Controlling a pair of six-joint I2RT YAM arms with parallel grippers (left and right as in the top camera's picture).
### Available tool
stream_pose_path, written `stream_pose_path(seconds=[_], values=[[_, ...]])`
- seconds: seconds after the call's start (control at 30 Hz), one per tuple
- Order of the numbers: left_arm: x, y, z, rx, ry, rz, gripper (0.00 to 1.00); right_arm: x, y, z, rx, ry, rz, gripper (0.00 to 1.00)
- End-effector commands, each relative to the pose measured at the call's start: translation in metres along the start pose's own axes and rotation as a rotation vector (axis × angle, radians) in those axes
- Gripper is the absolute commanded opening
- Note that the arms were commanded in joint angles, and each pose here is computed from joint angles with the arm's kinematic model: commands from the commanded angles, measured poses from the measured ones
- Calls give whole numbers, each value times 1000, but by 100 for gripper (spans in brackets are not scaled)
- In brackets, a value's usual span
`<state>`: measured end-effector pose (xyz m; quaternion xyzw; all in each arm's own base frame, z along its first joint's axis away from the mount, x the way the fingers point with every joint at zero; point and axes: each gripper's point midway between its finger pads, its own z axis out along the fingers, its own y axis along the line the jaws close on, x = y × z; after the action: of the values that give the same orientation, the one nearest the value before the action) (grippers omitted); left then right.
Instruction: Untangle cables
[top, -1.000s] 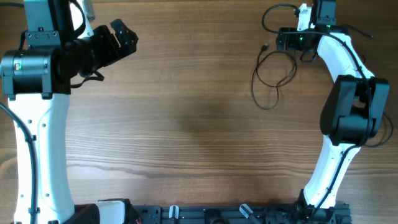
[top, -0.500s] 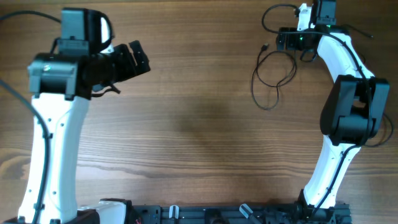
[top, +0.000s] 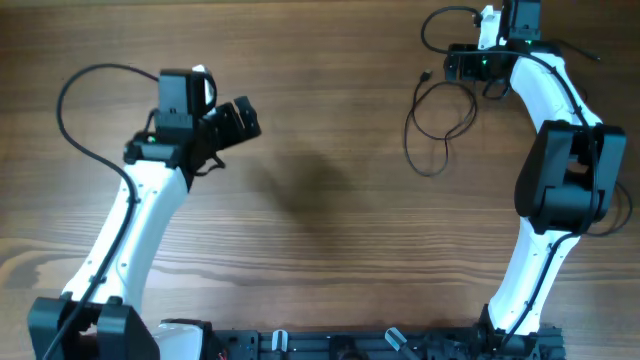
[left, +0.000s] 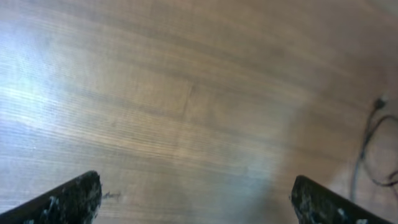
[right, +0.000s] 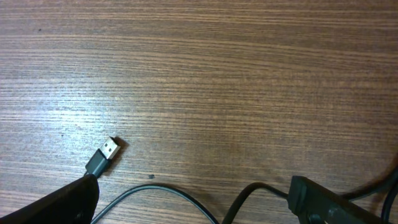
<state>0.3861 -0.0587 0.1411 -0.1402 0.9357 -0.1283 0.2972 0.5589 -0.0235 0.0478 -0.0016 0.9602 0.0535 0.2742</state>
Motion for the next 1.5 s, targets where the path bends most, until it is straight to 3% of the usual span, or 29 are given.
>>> stream_pose_path(seconds=[0.0,0.47,0.73,1.1,1.47], values=[[26,16,20,-13,-3,23,100,7,3,7,-18,17,4,100],[116,71,60,-26,-20,13,100,7,4,7,-18,16,4,100],[122,69,52,34,-118,152,100,7,4,7,-18,16,4,100],[159,98,27,85,-241,99,100,7,3,7,-18,16,4,100],[174,106,10,36,-208,91,100,7,3,7,-18,16,4,100]])
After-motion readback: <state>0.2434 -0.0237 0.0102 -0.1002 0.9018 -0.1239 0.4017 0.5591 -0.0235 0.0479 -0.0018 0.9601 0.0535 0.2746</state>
